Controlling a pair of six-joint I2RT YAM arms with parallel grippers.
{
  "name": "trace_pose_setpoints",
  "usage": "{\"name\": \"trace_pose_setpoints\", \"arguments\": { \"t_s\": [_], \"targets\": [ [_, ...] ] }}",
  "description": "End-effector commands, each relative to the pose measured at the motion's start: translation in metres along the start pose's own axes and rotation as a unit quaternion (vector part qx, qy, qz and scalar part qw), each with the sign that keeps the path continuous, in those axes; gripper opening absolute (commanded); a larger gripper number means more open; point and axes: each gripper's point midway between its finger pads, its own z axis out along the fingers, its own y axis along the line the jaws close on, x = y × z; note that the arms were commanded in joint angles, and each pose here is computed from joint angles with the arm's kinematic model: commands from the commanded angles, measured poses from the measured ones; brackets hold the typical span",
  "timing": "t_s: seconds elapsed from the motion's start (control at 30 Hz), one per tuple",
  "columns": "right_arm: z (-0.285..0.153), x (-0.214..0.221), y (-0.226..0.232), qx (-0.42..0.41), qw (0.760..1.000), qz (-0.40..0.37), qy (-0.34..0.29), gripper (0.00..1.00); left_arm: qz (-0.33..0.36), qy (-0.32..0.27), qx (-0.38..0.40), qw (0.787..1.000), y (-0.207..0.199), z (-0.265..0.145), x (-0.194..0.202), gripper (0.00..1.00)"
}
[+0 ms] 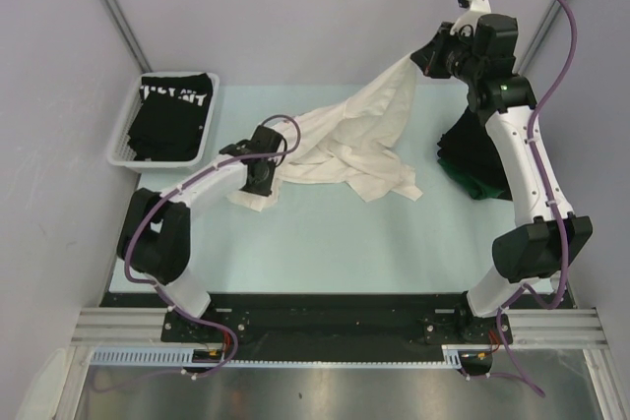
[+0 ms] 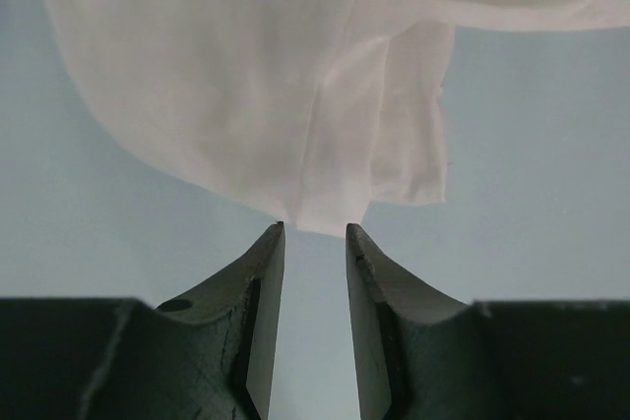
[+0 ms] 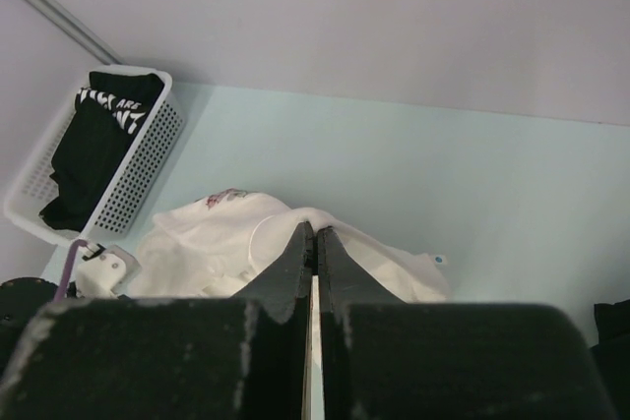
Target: Fold and stack the t-shirts
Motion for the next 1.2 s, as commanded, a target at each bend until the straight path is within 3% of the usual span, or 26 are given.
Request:
{"name": "trace_pose_setpoints", "arguments": {
  "t_s": [0.0,0.43,1.17],
  "targets": [
    [-0.021,-0.035,0.019,-0.026,0.998,-0.02,-0.054,0.0,0.005,-0.007,0.046,0.999,-0.018,0.005,0.006,0.36],
    [-0.023,-0.035,0.021,-0.029,0.998,-0.019,-0.054,0.0,0.004,0.022,0.068,0.997,-0.036,0.015,0.039,0.36],
    [-0.019,-0.033,0.02,-0.032,0.998,-0.015,-0.051,0.0,0.04,0.017,0.005,0.999,-0.018,0.031,0.024,0.34]
  ]
}}
